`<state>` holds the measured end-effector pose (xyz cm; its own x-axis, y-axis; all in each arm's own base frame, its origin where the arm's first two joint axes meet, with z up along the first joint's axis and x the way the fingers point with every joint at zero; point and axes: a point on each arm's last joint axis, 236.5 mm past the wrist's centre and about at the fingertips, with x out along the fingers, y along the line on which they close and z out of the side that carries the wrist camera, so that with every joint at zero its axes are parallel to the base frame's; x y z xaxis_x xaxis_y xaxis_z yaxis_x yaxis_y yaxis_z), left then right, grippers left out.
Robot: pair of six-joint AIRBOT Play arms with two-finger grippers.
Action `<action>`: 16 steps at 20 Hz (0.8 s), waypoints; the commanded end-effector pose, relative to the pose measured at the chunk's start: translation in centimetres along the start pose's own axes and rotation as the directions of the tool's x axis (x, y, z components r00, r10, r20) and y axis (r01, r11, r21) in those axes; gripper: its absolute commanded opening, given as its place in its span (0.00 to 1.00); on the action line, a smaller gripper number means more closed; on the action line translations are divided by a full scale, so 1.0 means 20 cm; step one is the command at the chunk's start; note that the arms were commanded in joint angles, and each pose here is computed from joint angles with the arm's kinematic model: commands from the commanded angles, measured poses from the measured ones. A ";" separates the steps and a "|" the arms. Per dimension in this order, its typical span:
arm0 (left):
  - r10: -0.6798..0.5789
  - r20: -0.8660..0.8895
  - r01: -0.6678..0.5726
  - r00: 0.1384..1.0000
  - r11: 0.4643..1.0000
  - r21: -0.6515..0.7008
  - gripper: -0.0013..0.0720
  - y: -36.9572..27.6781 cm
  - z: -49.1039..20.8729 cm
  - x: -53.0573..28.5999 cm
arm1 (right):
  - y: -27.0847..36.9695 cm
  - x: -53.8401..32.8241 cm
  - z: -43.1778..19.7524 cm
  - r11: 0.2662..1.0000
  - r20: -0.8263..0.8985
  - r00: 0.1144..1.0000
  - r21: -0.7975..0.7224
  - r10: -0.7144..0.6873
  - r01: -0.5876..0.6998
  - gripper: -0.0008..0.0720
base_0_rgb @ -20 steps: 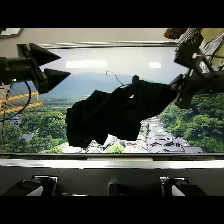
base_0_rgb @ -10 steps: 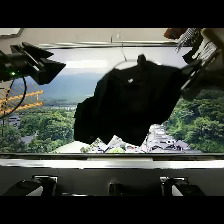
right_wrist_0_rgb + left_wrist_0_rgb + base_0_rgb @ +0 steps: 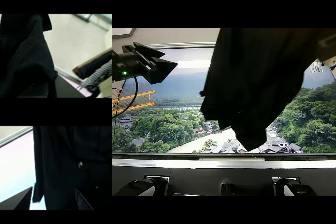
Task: Fold the clothes and pants, and hang the long-sleeved shirts on hangers.
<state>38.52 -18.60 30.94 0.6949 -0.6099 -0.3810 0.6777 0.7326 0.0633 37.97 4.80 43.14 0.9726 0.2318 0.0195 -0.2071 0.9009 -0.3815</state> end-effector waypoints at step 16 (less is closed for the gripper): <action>0.000 -0.003 0.000 1.000 1.000 -0.022 0.86 0.00 -0.01 0.00 | -0.98 -0.81 -0.04 0.514 -0.122 0.505 -0.055 -0.855 0.856 0.04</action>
<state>38.53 -18.59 30.85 0.6944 -0.6093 -0.3829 0.6752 0.7356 0.0541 30.14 -12.89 48.19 0.8338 -0.5251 0.1702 0.5516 0.7802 -0.2951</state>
